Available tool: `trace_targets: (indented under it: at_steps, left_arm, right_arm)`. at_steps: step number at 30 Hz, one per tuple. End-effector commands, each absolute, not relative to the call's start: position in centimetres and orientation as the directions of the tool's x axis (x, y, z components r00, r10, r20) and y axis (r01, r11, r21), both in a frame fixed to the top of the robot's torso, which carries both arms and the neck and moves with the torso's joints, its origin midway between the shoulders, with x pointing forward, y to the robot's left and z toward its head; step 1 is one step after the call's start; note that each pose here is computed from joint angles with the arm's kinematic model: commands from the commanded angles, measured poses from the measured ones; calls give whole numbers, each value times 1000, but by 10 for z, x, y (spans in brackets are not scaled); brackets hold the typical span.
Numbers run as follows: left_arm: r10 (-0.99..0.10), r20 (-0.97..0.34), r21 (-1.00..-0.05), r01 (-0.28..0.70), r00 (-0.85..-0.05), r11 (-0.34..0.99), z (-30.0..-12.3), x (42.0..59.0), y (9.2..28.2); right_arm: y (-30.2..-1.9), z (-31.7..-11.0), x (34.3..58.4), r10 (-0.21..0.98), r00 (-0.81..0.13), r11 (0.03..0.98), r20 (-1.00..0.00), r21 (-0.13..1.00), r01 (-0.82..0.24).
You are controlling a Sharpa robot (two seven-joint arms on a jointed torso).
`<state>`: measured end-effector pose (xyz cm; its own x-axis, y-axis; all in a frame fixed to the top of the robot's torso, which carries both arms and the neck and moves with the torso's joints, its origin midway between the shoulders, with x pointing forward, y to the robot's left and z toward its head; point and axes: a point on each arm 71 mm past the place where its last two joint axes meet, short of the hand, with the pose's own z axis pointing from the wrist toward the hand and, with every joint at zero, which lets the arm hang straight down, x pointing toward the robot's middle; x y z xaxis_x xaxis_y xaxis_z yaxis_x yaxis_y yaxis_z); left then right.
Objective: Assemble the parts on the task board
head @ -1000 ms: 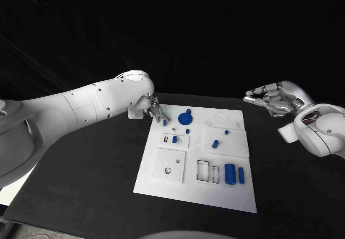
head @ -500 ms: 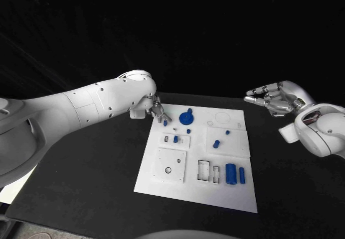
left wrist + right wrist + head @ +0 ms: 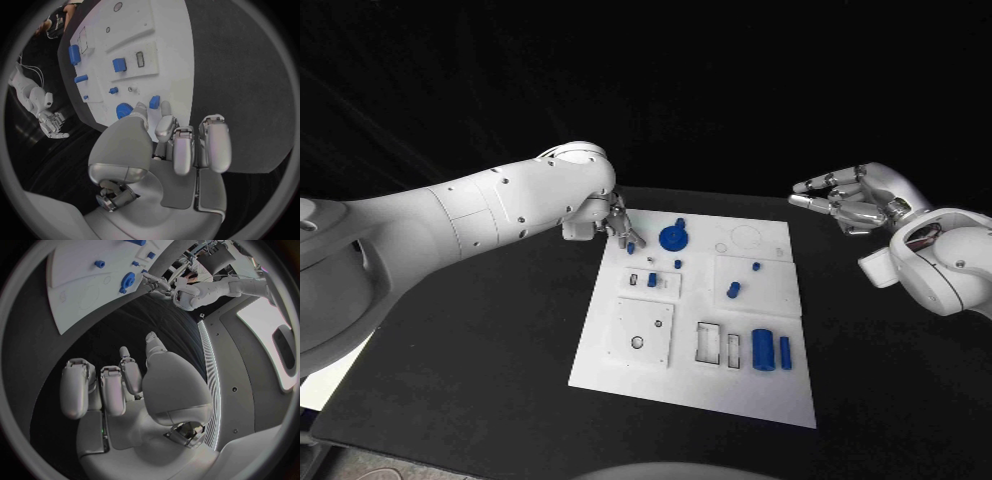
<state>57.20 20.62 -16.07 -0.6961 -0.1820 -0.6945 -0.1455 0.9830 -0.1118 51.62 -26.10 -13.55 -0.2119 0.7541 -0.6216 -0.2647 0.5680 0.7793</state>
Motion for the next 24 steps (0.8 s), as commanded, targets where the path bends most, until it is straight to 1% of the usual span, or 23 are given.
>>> trace_targets:
  at_steps: [1, 17, 24]
  left_arm:
    - [-179, -690, -105, -148, -702, 983, -161, 571, 205]
    - [-180, -689, -109, -146, -702, 983, -161, 570, 206]
    - [-220, -680, -150, -161, -700, 976, -161, 570, 206]
  right_arm:
    - [-259, -136, 516, 750, -227, 566, -621, 780, -267]
    - [-258, -137, 517, 749, -230, 566, -621, 781, -266]
    - [-259, -137, 517, 749, -229, 567, -621, 780, -264]
